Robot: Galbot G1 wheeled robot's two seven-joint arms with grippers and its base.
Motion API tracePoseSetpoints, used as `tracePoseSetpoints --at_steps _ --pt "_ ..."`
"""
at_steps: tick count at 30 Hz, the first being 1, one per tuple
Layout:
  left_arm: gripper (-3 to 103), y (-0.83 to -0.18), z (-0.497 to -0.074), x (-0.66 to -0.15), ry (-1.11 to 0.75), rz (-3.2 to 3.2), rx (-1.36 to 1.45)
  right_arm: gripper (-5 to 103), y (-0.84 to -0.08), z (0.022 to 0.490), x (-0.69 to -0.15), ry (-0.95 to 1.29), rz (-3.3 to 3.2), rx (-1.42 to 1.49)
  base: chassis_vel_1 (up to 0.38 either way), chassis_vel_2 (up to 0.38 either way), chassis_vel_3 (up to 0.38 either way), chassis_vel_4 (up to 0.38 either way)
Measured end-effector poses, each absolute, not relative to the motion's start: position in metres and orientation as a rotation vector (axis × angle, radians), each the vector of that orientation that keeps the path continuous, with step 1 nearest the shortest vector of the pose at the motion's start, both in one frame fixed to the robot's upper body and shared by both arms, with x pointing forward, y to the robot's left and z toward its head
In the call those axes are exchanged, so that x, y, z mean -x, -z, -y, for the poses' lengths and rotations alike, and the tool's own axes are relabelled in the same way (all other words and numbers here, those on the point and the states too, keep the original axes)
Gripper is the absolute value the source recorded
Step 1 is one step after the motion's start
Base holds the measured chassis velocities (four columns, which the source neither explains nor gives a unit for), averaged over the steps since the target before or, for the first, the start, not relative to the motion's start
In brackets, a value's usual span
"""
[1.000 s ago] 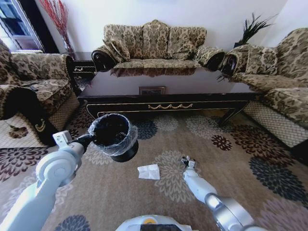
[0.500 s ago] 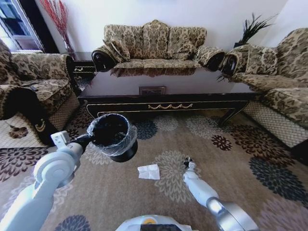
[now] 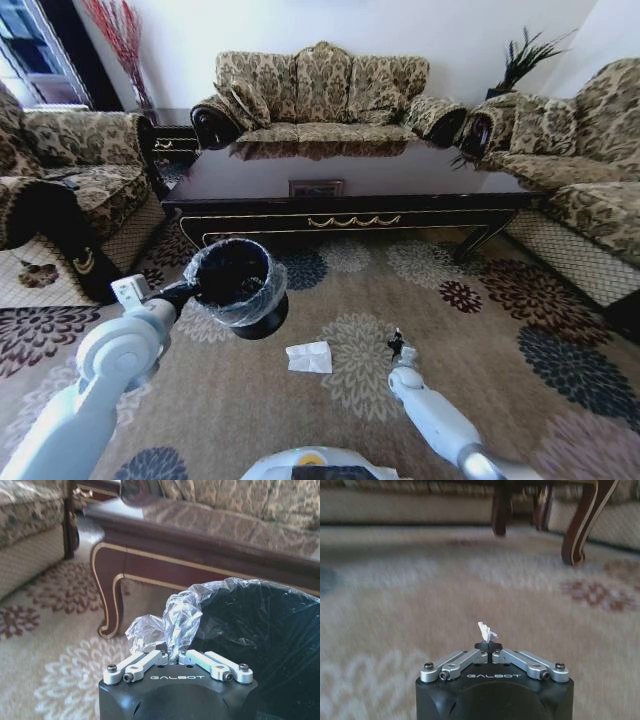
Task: Move to the front of the table and pick up the trash from the floor, then place it into the trash bin.
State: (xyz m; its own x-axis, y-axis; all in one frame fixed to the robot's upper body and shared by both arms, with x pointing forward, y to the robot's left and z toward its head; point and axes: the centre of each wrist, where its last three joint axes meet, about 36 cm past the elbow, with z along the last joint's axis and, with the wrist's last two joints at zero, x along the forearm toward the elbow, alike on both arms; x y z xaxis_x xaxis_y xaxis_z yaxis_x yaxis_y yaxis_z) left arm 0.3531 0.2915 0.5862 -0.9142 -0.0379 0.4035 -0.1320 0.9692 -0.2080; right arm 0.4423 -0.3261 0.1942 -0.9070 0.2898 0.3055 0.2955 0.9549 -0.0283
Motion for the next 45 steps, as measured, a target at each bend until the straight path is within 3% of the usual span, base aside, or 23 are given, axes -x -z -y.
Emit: tracePoseSetpoints --at_steps 16,24,27,40,45 --pt "4 -0.540 -0.254 -0.332 -0.313 2.548 -0.016 0 -0.319 0.307 -0.422 0.016 3.280 -0.054 0.000 0.000 0.000 0.000" --pt "4 -0.531 -0.241 -0.326 -0.279 2.512 0.049 0 -0.379 0.270 -0.425 0.178 3.454 -0.388 0.000 0.000 0.000 0.000" --pt "4 -0.524 -0.237 -0.324 -0.173 2.513 0.088 0 -0.410 0.259 -0.424 0.218 3.502 -0.667 0.000 0.000 0.000 0.000" --pt "4 -0.520 -0.229 -0.333 -0.044 2.533 0.210 0 -0.447 0.259 -0.424 0.111 3.396 -1.427 0.000 0.000 0.000 0.000" --pt "4 -0.514 -0.223 -0.337 -0.061 2.538 0.249 0 -0.435 0.240 -0.421 0.157 3.337 -1.508 0.000 0.000 0.000 0.000"
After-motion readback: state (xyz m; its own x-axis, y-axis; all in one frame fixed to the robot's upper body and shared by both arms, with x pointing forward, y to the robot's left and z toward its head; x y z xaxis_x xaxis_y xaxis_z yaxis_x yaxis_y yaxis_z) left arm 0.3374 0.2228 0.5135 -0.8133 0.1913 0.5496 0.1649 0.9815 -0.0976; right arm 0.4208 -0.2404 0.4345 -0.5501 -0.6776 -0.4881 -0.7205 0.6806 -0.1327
